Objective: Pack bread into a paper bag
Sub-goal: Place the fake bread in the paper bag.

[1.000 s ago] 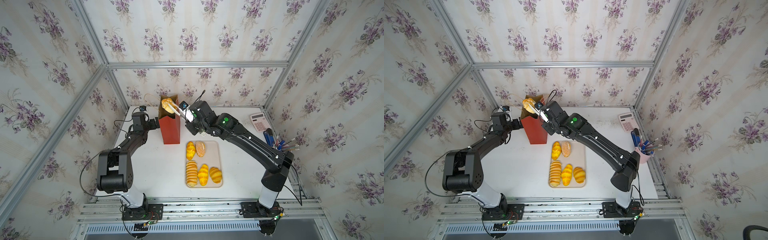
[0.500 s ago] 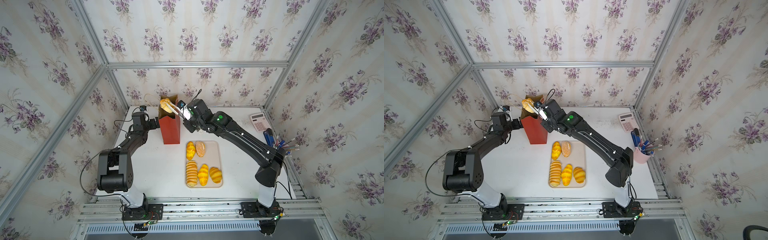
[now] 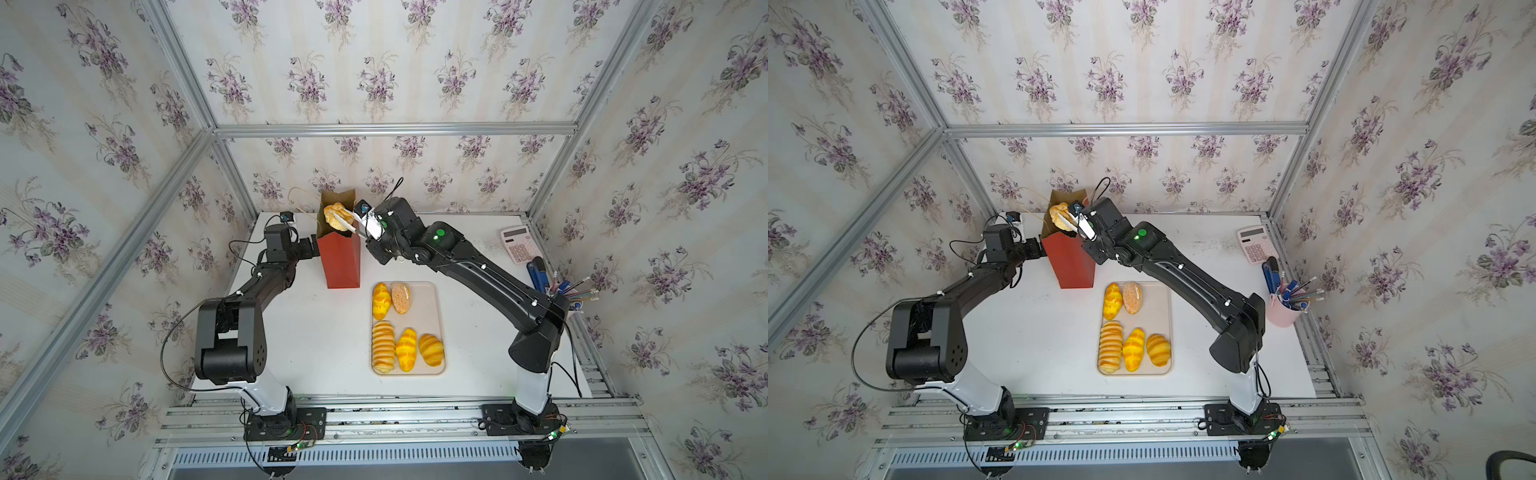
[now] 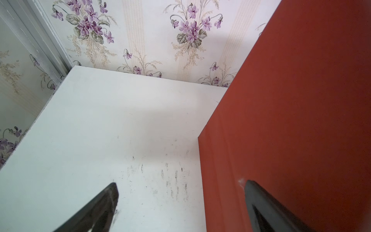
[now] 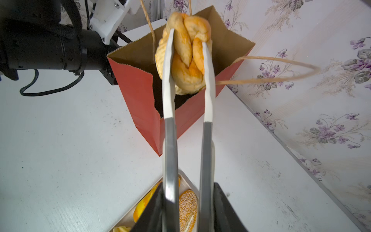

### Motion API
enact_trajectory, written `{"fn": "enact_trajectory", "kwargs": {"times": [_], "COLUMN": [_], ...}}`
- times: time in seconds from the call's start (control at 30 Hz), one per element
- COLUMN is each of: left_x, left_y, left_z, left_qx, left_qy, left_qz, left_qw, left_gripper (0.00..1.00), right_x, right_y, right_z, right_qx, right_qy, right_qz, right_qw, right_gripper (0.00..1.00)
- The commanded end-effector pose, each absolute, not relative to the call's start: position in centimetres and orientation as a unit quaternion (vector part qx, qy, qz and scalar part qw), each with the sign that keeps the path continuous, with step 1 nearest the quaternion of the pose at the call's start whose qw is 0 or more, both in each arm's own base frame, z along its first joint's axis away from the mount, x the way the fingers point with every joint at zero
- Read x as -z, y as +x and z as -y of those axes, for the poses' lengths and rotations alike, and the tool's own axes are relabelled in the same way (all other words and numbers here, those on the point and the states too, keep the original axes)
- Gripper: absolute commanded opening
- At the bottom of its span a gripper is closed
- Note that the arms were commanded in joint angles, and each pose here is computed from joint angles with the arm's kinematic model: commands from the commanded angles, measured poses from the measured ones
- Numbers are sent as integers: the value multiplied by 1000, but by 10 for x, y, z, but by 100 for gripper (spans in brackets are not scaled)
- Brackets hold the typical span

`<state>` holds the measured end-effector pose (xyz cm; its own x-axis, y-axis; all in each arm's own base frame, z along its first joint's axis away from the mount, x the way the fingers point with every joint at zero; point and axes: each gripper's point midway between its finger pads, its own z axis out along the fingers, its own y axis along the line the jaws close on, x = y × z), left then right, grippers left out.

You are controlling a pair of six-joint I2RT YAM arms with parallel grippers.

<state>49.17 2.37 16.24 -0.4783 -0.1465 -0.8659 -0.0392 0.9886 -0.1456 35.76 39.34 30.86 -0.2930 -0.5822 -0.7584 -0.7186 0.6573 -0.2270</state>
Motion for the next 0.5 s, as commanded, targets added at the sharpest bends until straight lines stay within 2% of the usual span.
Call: {"fn": "enact_trajectory", "kwargs": {"times": [0.0, 0.47], "left_x": [-168, -170], "left_y": [494, 494], "left_z": [-23, -24], "left_qx": [54, 53], "left_qy": [-51, -51], "left_qz": [-853, -852], "left_qw": [517, 519], "left_gripper": [100, 100], "right_x": [-317, -324], "right_y": [361, 362], "right_z": [-395, -394], "right_qx": [-81, -84], "right_qy": [-398, -392], "right_qz": [-796, -794], "right_qw": [449, 458], "right_gripper": [37, 44]}}
